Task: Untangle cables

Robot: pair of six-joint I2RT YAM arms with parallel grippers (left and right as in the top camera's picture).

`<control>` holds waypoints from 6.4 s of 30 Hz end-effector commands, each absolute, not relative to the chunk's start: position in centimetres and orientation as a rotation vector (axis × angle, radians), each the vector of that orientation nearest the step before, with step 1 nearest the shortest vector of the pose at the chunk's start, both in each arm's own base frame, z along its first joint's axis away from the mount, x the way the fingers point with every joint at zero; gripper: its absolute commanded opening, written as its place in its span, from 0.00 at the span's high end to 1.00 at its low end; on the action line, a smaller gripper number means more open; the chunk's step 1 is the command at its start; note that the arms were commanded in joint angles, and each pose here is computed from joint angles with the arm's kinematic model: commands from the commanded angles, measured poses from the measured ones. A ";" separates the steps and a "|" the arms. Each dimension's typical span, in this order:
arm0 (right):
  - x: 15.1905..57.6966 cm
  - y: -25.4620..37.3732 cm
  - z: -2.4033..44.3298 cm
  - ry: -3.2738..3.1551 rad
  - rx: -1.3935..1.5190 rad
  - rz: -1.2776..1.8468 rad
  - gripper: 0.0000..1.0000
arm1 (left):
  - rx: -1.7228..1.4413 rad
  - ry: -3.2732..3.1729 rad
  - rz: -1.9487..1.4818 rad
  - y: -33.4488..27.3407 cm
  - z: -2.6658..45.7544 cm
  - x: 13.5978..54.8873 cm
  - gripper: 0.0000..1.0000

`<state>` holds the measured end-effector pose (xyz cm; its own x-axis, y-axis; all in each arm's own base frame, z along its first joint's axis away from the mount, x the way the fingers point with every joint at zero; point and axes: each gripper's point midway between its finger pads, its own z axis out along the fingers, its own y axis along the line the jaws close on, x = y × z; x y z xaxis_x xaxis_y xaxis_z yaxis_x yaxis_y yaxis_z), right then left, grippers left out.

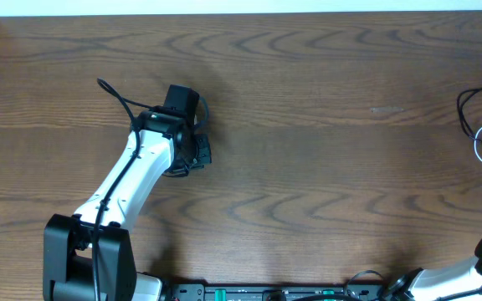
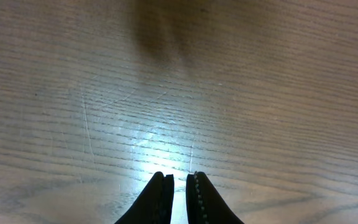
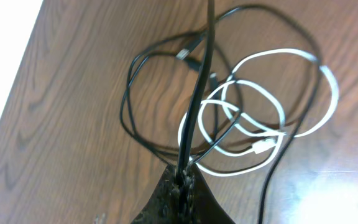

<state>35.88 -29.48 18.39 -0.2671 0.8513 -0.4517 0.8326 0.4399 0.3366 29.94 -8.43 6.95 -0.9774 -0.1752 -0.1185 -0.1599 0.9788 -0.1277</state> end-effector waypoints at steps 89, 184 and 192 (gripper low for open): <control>24.6 3.4 23.7 1.510 -0.148 0.126 0.01 | -0.148 2.304 -0.317 -4.9 17.9 20.5 0.02; 24.6 1.5 15.6 1.644 -0.083 0.018 0.01 | 0.131 1.715 -0.008 -1.7 13.8 24.4 0.02; 24.6 1.5 15.6 1.644 -0.083 0.018 0.01 | 0.132 1.715 -0.008 -1.7 13.8 24.4 0.02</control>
